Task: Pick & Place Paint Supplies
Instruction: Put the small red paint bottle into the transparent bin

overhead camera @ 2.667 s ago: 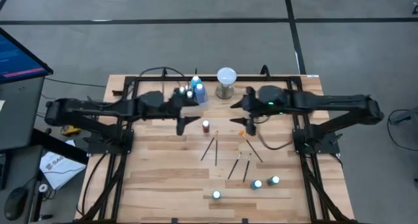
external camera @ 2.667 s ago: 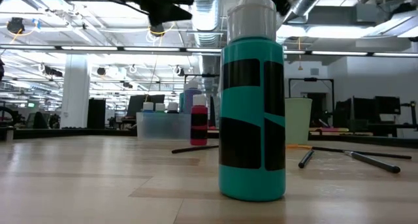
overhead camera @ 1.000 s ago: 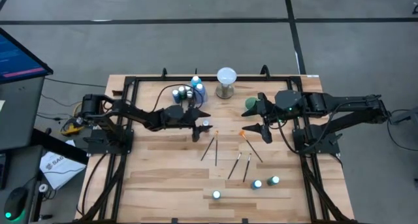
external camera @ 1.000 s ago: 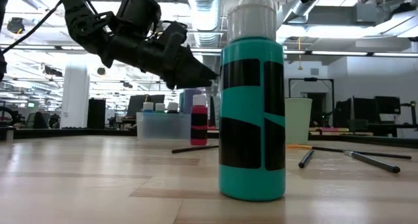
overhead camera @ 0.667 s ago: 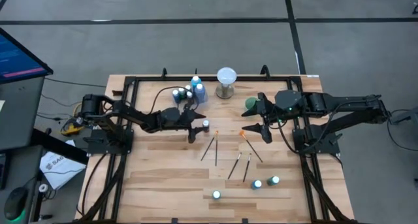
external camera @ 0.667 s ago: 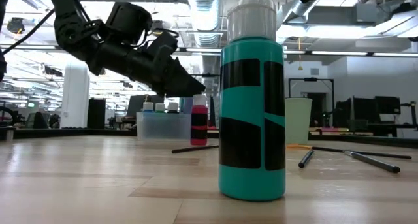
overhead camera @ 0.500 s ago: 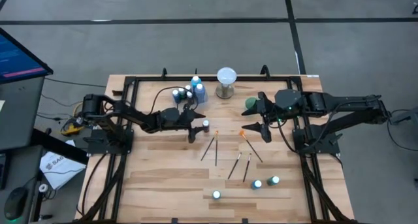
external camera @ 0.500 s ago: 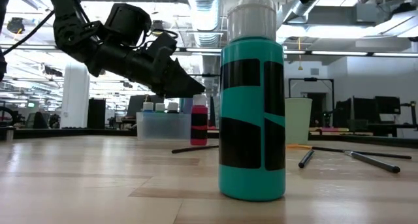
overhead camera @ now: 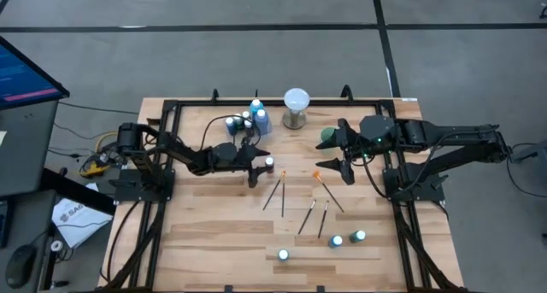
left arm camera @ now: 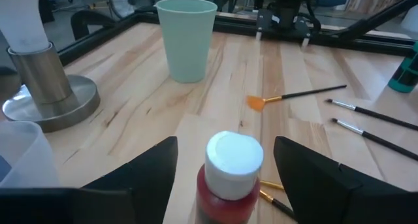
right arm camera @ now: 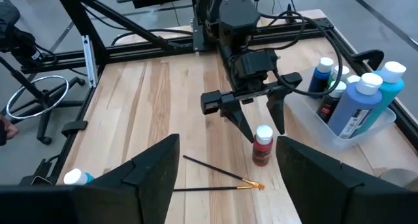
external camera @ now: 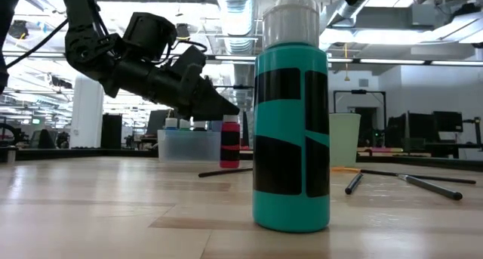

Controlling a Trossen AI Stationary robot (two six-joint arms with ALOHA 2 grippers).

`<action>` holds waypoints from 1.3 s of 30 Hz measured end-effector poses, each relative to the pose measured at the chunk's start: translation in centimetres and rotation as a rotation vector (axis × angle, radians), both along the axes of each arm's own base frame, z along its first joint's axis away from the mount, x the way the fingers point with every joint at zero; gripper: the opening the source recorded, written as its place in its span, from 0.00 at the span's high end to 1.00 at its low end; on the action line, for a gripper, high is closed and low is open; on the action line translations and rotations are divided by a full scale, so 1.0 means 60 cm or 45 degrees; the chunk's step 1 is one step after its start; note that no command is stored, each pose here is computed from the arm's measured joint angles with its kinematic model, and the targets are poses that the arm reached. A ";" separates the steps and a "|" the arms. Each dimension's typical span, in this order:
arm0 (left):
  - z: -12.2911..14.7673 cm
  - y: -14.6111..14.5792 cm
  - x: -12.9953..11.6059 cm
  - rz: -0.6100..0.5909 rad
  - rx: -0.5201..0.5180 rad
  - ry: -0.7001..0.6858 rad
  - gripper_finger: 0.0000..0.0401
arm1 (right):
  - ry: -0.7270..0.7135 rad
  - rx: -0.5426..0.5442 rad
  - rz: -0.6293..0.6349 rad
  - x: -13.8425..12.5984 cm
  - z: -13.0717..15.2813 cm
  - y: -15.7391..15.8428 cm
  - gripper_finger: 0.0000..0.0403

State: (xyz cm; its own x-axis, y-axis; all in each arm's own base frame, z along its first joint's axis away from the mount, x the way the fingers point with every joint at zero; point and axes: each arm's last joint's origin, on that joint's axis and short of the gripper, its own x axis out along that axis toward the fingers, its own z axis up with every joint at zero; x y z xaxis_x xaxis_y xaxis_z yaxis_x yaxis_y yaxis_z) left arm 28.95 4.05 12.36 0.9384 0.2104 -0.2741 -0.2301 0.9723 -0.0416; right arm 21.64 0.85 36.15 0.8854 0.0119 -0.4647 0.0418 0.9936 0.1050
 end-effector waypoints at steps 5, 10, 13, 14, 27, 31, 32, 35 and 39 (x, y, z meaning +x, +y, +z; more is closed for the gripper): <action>0.000 0.000 0.000 -0.004 0.003 0.004 0.49 | 0.000 0.000 0.000 0.000 0.000 0.000 0.38; 0.000 0.000 0.000 -0.009 0.006 0.005 0.60 | 0.000 0.001 -0.009 0.000 0.000 -0.002 0.38; 0.000 0.000 0.000 -0.009 0.006 0.005 0.66 | 0.000 0.009 -0.025 0.000 0.000 -0.006 0.38; 0.000 0.000 0.000 -0.009 0.006 0.005 0.68 | 0.000 0.011 -0.030 0.000 0.000 -0.007 0.38; 0.070 0.002 -0.015 0.171 0.028 -0.158 0.67 | 0.000 0.011 -0.031 0.000 0.000 -0.007 0.38; 0.122 0.005 -0.041 0.314 0.139 -0.187 0.70 | 0.000 0.011 -0.031 0.000 0.000 -0.007 0.38; 0.135 0.005 -0.050 0.356 0.167 -0.188 0.70 | 0.000 0.010 -0.031 0.000 0.000 -0.007 0.38; 0.166 0.007 -0.080 0.497 0.231 -0.153 0.68 | 0.000 0.008 -0.030 0.000 0.000 -0.007 0.38; 0.184 0.010 -0.113 0.643 0.255 -0.111 0.66 | 0.000 0.008 -0.030 0.000 0.000 -0.007 0.38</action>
State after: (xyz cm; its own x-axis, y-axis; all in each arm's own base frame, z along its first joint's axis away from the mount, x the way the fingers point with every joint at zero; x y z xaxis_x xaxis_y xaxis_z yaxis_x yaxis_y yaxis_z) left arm 22.19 4.67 23.43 0.7246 0.6807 -0.1078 -0.6744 0.7325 0.0930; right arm 21.65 0.43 36.15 0.8854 -0.0057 -0.4647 0.0650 0.9916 0.1115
